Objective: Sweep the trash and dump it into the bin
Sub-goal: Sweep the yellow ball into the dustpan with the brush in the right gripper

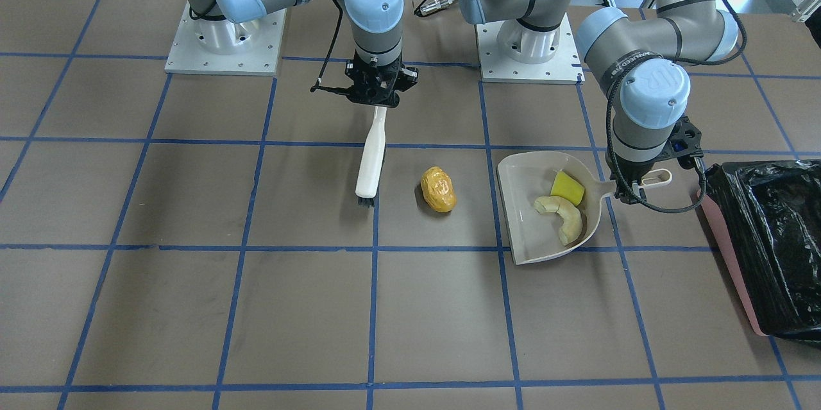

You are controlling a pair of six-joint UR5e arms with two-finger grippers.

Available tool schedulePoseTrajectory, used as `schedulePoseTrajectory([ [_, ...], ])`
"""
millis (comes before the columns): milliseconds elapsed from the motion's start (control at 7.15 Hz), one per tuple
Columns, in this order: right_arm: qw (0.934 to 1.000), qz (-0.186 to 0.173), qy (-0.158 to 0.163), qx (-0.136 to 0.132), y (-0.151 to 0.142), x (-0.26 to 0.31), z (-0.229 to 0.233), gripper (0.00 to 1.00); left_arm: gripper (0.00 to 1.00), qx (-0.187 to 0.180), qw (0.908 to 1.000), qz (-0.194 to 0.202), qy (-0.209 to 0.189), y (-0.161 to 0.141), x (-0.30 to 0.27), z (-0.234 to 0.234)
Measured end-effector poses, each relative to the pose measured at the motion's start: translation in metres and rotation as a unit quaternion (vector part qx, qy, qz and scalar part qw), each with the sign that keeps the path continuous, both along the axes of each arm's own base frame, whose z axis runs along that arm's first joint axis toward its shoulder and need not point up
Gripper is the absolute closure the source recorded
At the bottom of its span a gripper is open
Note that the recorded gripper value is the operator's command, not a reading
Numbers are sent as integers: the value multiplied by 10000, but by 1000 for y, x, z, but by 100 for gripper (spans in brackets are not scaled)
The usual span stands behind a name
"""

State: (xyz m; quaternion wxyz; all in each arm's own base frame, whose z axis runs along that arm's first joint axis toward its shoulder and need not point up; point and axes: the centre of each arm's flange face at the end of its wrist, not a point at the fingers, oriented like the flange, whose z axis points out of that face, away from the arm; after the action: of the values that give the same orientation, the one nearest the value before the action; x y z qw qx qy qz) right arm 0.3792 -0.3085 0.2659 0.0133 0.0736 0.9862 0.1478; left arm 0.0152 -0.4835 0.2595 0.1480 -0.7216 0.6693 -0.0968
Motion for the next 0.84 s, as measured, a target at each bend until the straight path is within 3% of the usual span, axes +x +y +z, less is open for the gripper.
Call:
schedulePoseTrajectory([
  [420,9999,-118,22,48,5,17,-19,97,100,-68,9997,190,-119,-1,-36,-2],
  [839,9998,-140,75,143,12,22,-28,97,100,-48,10000,-71,-8,5,-89,-10],
])
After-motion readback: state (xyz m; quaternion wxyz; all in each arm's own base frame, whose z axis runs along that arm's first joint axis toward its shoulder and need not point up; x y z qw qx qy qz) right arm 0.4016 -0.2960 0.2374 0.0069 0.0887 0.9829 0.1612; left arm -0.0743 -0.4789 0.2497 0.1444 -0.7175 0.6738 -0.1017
